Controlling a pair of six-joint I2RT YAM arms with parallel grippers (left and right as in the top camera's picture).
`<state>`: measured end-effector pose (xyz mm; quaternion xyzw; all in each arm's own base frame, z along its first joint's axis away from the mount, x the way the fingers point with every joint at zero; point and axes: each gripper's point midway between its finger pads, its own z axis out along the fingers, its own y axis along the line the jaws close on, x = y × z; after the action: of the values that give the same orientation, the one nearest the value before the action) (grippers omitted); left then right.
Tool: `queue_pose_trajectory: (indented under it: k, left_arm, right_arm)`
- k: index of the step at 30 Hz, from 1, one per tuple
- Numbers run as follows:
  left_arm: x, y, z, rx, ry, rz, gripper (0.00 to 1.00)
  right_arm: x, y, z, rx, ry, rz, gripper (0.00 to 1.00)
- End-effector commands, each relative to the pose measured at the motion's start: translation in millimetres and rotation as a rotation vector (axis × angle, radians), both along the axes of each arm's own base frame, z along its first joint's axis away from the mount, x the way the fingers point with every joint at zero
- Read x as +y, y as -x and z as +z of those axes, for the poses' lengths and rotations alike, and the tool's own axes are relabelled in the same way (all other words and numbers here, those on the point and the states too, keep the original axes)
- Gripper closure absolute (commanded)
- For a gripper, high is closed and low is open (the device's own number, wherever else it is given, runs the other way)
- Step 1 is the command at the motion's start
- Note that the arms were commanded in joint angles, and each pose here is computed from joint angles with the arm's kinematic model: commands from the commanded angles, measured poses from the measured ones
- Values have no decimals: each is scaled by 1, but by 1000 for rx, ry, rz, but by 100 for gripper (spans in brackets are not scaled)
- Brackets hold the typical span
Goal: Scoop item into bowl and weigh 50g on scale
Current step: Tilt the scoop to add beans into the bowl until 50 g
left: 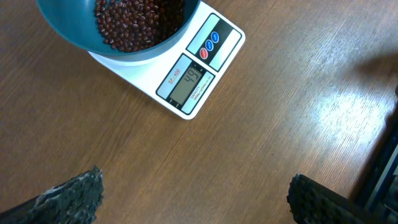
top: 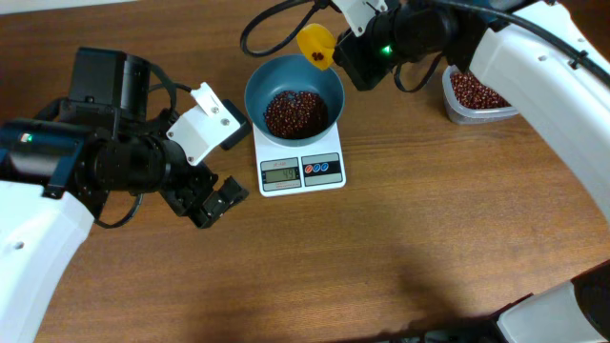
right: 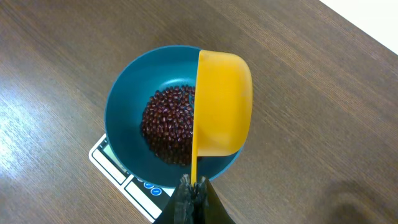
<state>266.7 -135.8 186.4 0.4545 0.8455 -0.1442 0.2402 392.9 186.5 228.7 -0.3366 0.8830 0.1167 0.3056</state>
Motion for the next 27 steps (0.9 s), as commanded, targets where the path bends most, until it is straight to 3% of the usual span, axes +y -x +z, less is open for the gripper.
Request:
queue_pose_trajectory:
  k: [1,7,9,27]
  left_arm:
    - [-1,1,-1,12,8,4,1]
    - [-1,1,-1,12,8,4,1]
    - [-1,1,-1,12,8,4,1]
    - [-1,1,-1,12,8,4,1]
  right_arm:
    - [4,0,19,-47,-15,18,96]
    - [7,2,20,-39,-35,29,96]
    - [28,14,21,-48,-71,188,96]
    - [12,0,24,-68,-46,94,96]
